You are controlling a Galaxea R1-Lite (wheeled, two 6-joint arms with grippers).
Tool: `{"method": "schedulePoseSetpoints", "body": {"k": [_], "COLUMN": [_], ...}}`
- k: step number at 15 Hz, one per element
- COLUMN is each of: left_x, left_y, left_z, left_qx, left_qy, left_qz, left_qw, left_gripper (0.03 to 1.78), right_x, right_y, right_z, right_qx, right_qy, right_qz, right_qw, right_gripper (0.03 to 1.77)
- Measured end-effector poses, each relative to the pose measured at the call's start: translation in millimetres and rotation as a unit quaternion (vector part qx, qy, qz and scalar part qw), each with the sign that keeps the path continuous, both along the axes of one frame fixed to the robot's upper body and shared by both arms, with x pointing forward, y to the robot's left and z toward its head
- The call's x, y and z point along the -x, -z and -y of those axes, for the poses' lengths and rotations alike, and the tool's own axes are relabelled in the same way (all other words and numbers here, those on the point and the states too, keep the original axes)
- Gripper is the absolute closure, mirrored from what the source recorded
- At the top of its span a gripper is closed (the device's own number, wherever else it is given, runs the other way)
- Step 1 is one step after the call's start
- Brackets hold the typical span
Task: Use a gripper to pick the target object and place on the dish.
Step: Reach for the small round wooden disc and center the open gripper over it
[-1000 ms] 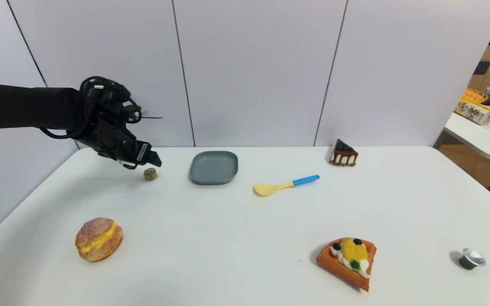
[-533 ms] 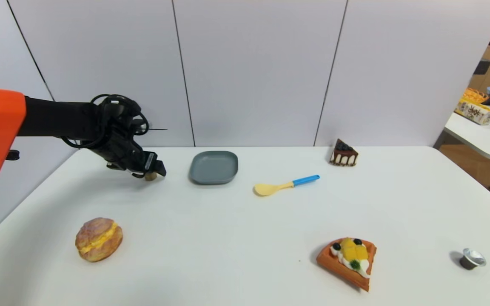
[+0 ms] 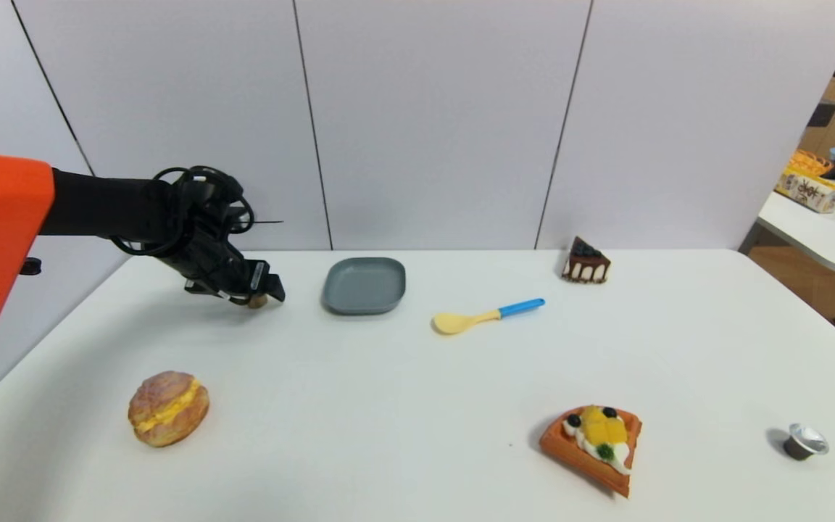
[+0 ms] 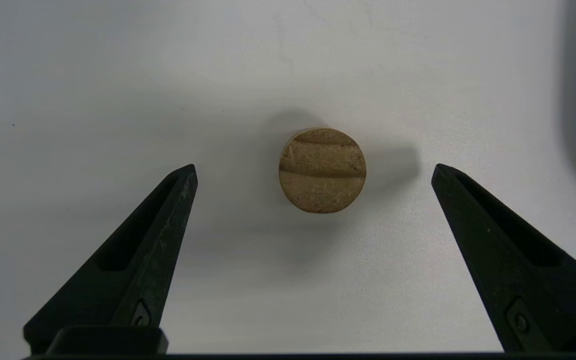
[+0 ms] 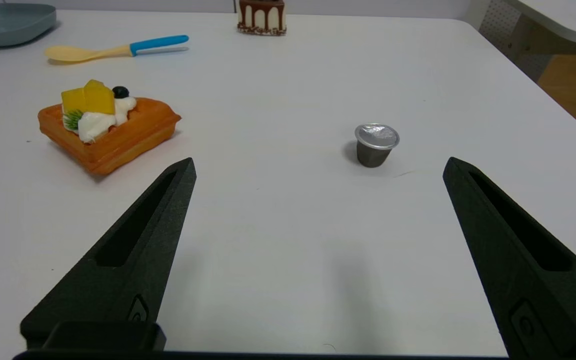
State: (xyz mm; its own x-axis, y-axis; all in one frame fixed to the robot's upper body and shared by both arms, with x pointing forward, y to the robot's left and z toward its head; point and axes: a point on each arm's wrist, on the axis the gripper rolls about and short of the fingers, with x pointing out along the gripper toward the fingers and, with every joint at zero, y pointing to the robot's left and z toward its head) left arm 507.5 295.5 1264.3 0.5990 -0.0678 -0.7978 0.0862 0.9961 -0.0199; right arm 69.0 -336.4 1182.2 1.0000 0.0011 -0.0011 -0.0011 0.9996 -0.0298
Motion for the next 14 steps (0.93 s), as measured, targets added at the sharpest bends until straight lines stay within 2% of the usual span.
{"method": "schedulePoseSetpoints", "body": {"k": [13,14], "left_x": [-1.1,-1.2], "left_y": [3.3,3.7], "left_z": [0.1,0.1], "left_qx": [0.010,0.009], "left_qy": [-0.013,-0.013], "left_qz": [-0.006,-0.007], "left_qw": [0.9998,0.9998], "left_gripper": [0.12,0.25], "right_x": [0.0,0.0], "right_y": [0.0,0.0], "right_z": [0.0,0.0], "right_qx": [0.000,0.000], "right_qy": [0.000,0.000], "right_qz": [0.000,0.000], "right_qw": [1.0000,1.0000], "right_gripper": [0.09,0.09]}}
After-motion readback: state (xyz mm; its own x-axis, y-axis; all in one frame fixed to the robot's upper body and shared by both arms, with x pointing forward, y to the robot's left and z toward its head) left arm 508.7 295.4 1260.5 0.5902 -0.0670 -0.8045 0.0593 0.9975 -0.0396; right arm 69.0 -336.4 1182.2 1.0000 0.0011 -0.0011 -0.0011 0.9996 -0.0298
